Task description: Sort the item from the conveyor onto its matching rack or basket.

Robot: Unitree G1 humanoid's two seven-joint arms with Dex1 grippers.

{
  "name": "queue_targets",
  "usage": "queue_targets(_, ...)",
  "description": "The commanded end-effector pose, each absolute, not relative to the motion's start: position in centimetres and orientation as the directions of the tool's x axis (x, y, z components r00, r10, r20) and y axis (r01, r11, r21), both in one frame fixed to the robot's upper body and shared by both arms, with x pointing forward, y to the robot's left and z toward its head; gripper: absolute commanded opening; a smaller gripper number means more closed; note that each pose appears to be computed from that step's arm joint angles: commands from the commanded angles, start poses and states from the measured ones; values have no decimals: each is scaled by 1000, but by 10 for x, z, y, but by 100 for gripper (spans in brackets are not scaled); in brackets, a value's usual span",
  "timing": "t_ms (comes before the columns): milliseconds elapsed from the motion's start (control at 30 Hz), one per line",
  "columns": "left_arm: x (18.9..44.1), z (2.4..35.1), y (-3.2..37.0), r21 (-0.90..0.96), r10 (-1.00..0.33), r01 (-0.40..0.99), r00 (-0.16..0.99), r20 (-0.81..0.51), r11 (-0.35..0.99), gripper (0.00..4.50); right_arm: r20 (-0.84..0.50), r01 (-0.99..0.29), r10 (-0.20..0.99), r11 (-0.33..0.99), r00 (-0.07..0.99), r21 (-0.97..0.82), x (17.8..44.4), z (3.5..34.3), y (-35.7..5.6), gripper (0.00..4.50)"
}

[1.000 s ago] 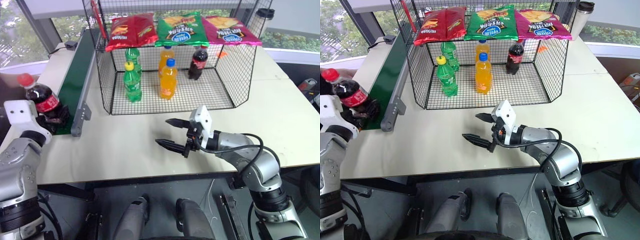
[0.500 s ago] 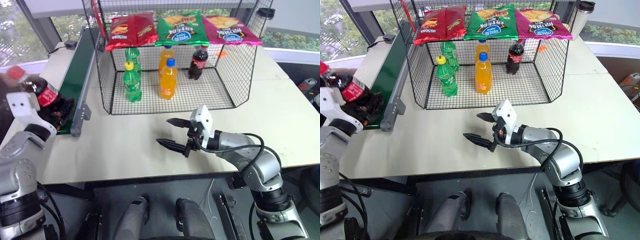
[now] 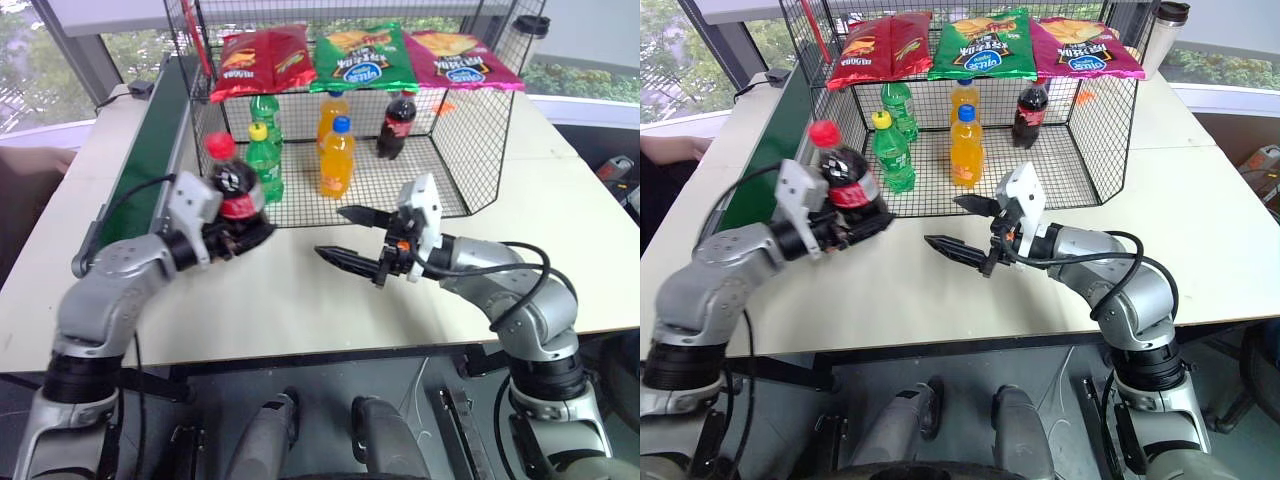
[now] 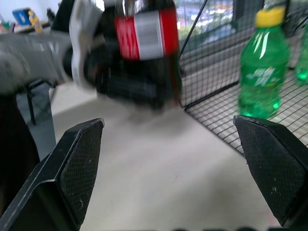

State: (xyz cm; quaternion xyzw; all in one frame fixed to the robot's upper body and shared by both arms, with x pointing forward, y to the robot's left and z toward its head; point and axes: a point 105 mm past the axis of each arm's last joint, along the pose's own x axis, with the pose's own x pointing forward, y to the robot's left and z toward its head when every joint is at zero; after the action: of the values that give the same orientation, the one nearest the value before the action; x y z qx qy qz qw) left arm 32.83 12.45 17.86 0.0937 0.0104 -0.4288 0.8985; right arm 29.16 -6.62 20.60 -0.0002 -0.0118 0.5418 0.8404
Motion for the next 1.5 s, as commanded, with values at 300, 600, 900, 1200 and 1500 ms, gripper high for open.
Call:
queue_targets(300, 320, 154, 69, 302, -883, 864, 454, -117, 404, 301, 68, -906, 907, 420, 416, -50, 285, 228, -66, 450)
queue_targets(600, 314, 152, 49, 304, -910, 883, 403, -100, 357, 301, 85, -909, 909, 413, 408, -49, 283, 237, -59, 450)
queue_targets(900, 311, 153, 42, 302, -921, 892, 380, -93, 337, 301, 87, -912, 911, 407, 402, -47, 284, 238, -55, 450)
queue_targets(1200, 307, 157, 34, 304, -932, 898, 354, -75, 317, 301, 85, -905, 905, 422, 418, -51, 292, 235, -53, 450)
queue_targets(1500, 308, 157, 34, 300, -933, 900, 353, -75, 316, 301, 104, -896, 896, 440, 432, -63, 293, 240, -50, 119)
